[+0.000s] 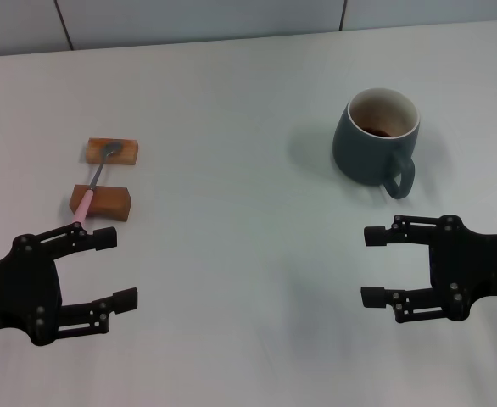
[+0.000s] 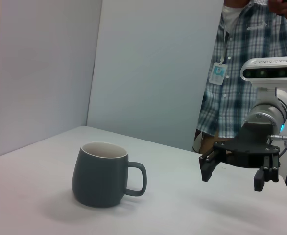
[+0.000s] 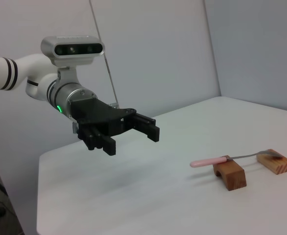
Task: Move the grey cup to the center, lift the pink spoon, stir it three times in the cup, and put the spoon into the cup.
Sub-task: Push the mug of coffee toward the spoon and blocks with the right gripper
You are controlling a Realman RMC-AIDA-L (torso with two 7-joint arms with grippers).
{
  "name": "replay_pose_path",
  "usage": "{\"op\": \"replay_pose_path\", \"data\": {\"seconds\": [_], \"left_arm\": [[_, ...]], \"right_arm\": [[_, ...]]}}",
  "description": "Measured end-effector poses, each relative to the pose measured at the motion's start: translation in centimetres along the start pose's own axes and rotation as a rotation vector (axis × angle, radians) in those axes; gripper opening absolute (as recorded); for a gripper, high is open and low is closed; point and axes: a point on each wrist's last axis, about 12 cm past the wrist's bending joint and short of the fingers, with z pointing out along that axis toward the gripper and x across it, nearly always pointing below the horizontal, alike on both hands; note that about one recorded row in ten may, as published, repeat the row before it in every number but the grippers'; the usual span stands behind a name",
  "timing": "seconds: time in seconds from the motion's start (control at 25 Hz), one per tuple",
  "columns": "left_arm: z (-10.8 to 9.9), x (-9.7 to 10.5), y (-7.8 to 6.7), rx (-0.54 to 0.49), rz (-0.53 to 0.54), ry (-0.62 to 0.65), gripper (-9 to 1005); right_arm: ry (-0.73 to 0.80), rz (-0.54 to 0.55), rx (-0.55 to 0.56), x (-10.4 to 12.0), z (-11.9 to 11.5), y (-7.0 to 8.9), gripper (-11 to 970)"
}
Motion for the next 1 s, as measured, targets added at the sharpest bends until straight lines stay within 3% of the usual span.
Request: {"op": "replay_pose_path", "data": {"seconds": [0.36, 0.52, 0.76, 1.0], "left_arm": [[0.0, 0.0, 0.0, -0.001, 0.001, 0.001, 833], [0.3, 0.1, 0.3, -0.016, 0.004, -0.002, 832], [1.7, 0.3, 0.8, 0.013, -0.002, -0.03, 831], [3.0, 0.5, 1.3, 0.021, 0.006, -0.038, 830]], "right_arm": [[-0.009, -0.001, 0.001, -0.1, 0.0, 0.0, 820], [-0.086, -0.004, 0.067, -0.5, -0.4, -0.3, 818], [-0.26, 0.014, 0.293, -0.7, -2.7, -1.4, 812], [-0.496, 0.147, 0.647, 1.4, -6.7, -2.7, 806]]}}
